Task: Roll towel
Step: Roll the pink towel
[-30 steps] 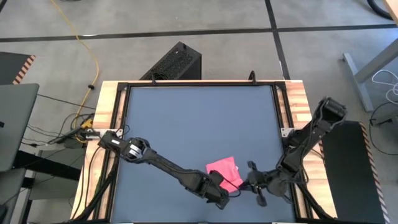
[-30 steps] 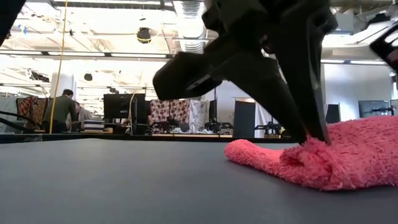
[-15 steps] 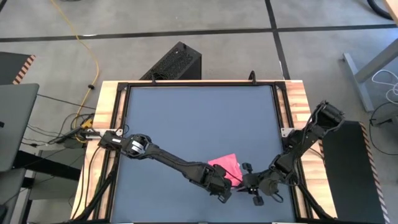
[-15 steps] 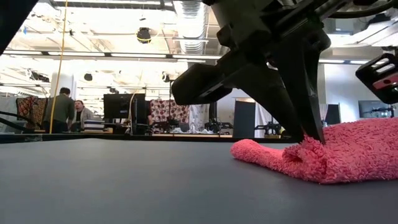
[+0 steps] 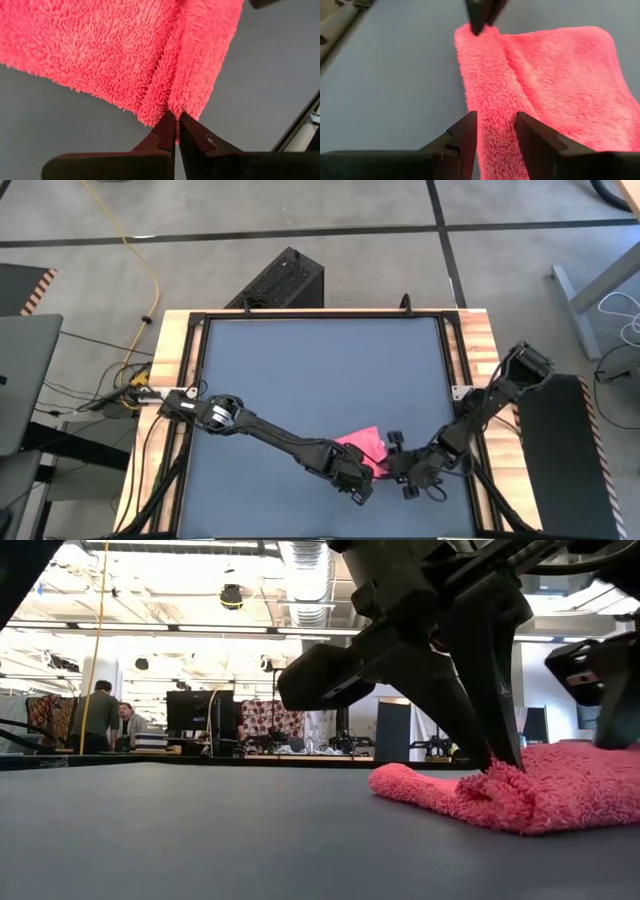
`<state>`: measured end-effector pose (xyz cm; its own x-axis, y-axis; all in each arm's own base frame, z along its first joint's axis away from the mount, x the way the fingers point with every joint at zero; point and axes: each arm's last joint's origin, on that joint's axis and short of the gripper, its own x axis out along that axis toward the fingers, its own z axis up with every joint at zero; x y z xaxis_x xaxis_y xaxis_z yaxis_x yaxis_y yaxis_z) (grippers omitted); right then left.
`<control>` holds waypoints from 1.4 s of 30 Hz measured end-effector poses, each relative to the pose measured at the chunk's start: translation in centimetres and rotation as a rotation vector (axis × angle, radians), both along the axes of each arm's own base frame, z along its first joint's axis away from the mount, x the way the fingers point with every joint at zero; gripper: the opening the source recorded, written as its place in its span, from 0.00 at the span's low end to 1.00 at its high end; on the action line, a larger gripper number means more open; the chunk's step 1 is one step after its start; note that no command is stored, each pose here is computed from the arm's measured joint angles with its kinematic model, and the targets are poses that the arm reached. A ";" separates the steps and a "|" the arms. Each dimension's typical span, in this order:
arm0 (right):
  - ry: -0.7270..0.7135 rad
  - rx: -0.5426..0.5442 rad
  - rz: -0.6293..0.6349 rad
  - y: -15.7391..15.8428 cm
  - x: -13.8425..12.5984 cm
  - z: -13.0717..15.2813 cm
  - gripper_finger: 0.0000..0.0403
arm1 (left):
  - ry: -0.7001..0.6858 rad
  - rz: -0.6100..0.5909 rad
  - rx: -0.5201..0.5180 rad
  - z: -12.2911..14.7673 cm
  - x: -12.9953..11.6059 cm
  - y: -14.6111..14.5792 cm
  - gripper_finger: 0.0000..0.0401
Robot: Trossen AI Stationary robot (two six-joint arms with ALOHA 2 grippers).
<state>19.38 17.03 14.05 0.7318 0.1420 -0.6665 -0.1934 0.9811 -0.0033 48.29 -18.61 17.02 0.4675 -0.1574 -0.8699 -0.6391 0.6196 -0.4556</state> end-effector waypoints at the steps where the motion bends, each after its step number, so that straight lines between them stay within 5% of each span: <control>1: 0.002 -0.009 -0.003 -0.2 0.2 -0.1 0.41 | 0.000 0.000 0.000 0.0 0.0 0.0 0.00; 23: 0.110 -0.007 0.019 0.4 1.0 -3.7 0.41 | 0.020 0.006 0.003 -0.1 -0.2 0.0 0.00; 31: 0.107 -0.008 0.014 0.4 1.0 -3.8 0.41 | -0.120 -0.069 0.212 3.1 -1.2 -1.3 0.01; 42: 0.113 0.020 -0.029 0.0 1.3 -3.8 0.41 | -0.133 -0.248 0.161 2.5 -1.0 -2.2 0.24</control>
<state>20.70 17.03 10.26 0.6560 0.1362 -0.7423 -0.1630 0.9859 0.0368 47.24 -20.77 19.52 0.5432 -0.1461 -0.8268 -0.4012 0.8199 -0.4084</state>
